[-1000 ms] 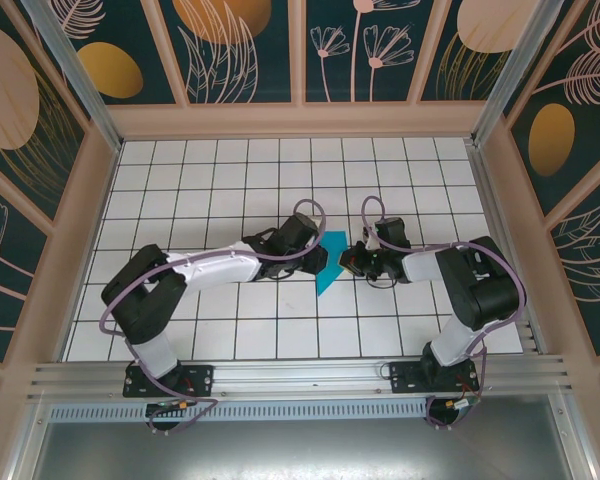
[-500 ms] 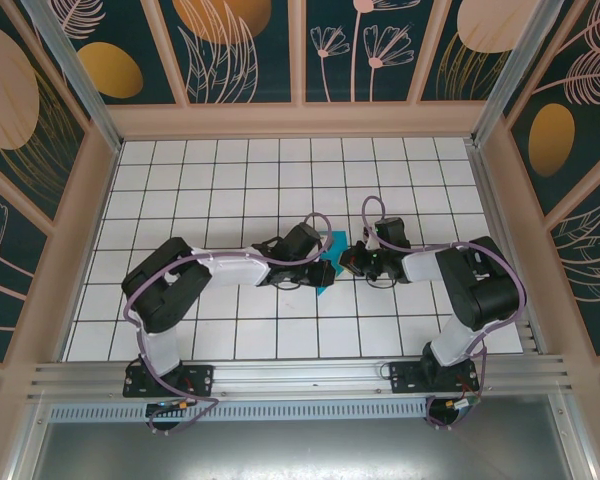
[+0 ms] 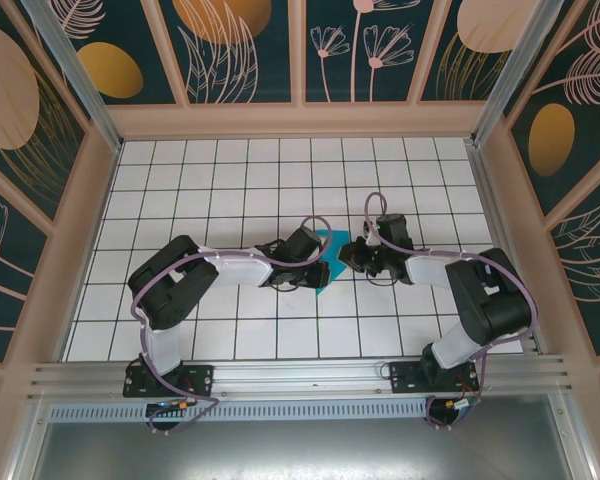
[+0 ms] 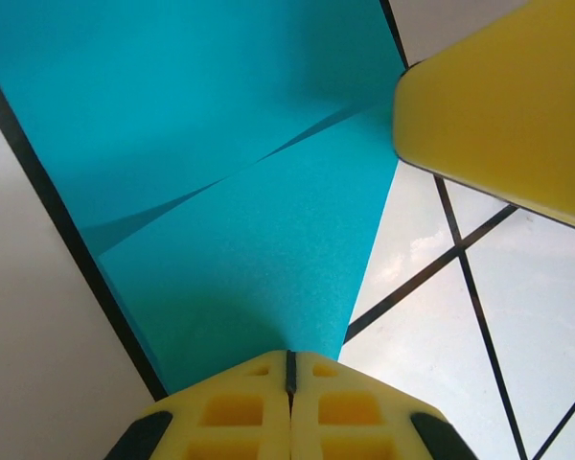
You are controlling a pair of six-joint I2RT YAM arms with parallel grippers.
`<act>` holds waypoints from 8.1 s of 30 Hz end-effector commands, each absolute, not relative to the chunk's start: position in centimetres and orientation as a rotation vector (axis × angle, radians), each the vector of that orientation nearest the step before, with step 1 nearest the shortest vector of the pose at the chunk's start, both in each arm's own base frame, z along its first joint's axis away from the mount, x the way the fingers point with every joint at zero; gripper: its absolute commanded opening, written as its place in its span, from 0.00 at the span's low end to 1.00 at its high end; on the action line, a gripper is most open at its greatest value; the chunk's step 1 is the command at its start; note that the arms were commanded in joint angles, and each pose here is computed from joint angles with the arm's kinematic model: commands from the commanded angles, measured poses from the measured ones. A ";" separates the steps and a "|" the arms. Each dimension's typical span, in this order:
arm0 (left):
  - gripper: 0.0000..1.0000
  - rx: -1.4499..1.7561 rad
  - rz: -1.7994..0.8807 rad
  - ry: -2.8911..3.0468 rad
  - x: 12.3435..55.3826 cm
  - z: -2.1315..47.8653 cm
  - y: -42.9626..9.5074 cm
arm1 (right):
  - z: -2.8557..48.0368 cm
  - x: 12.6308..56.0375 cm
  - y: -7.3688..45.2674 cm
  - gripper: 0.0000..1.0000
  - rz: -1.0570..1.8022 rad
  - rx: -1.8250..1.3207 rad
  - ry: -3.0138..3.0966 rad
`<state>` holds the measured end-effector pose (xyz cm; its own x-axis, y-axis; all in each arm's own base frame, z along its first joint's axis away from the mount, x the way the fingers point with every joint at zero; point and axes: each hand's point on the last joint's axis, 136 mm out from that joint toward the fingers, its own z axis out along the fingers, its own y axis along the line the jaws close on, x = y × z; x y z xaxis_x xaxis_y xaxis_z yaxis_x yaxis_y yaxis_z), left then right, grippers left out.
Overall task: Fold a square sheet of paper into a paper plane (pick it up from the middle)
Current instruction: Third fold the triangle at the center of the table, then fourth fold the wing at the center of the table.
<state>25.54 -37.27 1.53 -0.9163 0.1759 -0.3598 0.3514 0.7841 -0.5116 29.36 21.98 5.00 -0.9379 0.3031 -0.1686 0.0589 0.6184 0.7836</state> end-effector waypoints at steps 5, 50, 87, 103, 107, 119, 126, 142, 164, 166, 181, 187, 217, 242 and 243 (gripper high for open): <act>0.06 0.411 -0.750 2.731 25.1 -0.5 -35.5 | 5.1 28.8 23.9 0.04 1.272 0.230 2.567; 0.05 0.287 -0.955 2.843 21.7 -0.9 -35.2 | -1.3 27.6 20.4 0.00 1.020 0.379 2.757; 0.07 0.065 -1.350 2.571 23.8 8.6 -36.2 | -0.7 27.5 21.1 0.00 1.066 0.476 2.711; 0.02 -0.198 -1.269 2.786 24.5 0.9 -36.9 | -1.1 27.3 20.8 0.00 1.031 0.484 2.725; 0.01 -0.262 -1.189 2.851 23.3 -0.6 -35.2 | -1.1 27.4 20.6 0.00 1.012 0.478 2.728; 0.04 -0.276 -1.163 2.819 21.9 0.7 -32.9 | -1.0 27.4 20.7 0.00 1.023 0.478 2.729; 0.08 -0.121 -1.193 2.611 25.0 6.6 -34.3 | -0.4 26.9 22.1 0.00 1.093 0.500 2.698; 0.05 -0.130 -1.014 2.788 26.1 -0.4 -35.3 | 2.4 29.1 22.1 0.01 1.091 0.416 2.625; 0.03 -0.122 -0.918 2.826 25.9 -1.6 -34.4 | 0.8 28.3 21.3 0.00 1.135 0.388 2.615; 0.02 -0.125 -0.913 2.830 25.9 -1.7 -34.3 | 0.6 28.7 20.4 0.00 1.122 0.409 2.605; 0.02 -0.111 -0.950 2.809 25.7 -1.0 -34.4 | 4.5 31.1 15.7 0.05 1.171 0.457 2.435; 0.03 -0.129 -1.016 2.794 25.1 -0.1 -34.4 | 5.9 30.2 16.1 0.17 1.176 0.435 2.425; 0.08 0.032 -0.812 2.675 29.6 4.5 -35.2 | 4.4 27.7 20.2 0.46 1.242 0.387 2.525; 0.11 0.032 -0.764 2.656 30.1 4.1 -34.8 | 5.2 28.8 23.4 0.44 1.367 0.204 2.492; 0.11 0.027 -0.757 2.645 30.2 4.4 -34.6 | 5.1 28.8 23.5 0.43 1.367 0.197 2.496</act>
